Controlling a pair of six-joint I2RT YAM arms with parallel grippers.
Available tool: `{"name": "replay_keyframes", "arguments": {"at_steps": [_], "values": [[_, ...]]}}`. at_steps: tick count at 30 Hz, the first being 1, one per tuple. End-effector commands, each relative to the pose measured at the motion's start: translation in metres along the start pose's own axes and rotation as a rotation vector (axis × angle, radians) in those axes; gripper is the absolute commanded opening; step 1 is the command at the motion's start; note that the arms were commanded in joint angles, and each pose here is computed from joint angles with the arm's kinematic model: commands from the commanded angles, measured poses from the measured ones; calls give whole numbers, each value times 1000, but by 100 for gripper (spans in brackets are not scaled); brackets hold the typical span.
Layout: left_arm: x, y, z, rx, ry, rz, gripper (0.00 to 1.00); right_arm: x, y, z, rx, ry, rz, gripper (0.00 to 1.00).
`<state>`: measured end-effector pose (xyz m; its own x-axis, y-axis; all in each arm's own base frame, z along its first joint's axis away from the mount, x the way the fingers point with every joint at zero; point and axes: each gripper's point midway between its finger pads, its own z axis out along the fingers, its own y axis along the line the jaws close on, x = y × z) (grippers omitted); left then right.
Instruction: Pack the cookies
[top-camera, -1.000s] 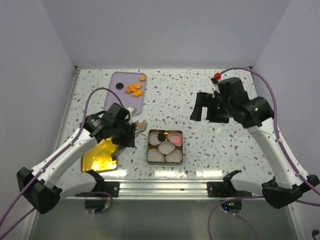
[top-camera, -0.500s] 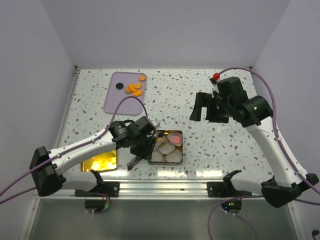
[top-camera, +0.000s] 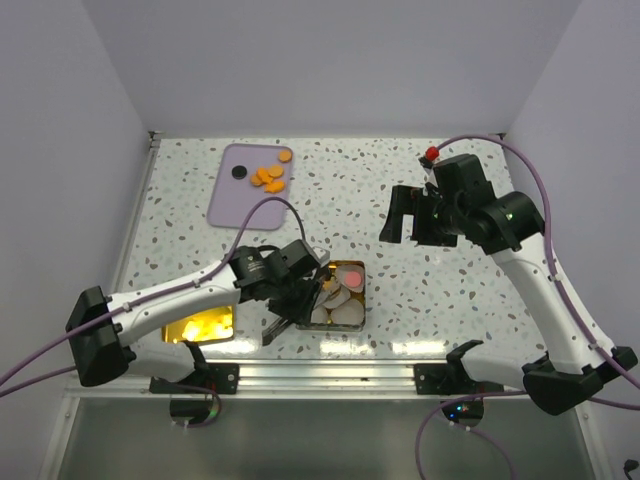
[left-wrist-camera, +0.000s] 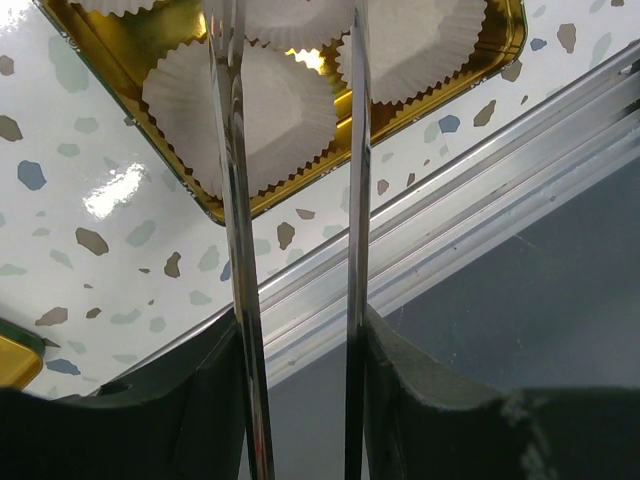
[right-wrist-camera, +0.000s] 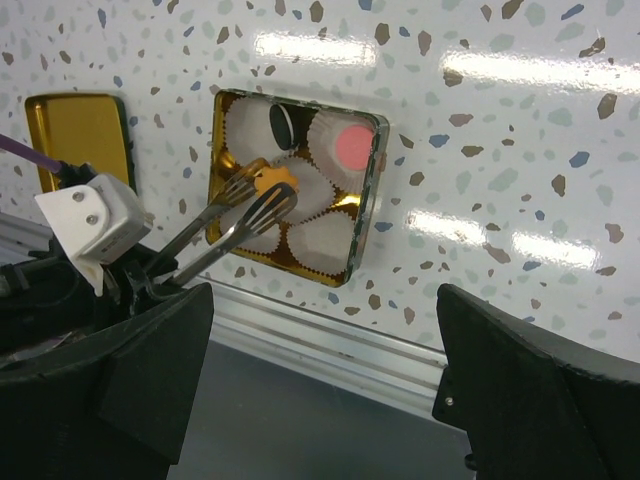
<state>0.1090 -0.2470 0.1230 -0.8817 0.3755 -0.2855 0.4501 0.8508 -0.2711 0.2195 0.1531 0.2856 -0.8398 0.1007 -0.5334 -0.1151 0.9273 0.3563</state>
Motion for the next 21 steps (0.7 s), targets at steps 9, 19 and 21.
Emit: {"name": "replay_keyframes", "arguments": {"at_steps": [9,19,21], "values": [[-17,-17,2,20,-55,7,52,-6,1,-2,0,-33,4,97],[-24,-14,-1,-7,-80,9,57,-7,0,3,5,-26,5,97],[-31,-13,-9,-28,-106,8,58,-9,0,4,6,-26,2,97]]}}
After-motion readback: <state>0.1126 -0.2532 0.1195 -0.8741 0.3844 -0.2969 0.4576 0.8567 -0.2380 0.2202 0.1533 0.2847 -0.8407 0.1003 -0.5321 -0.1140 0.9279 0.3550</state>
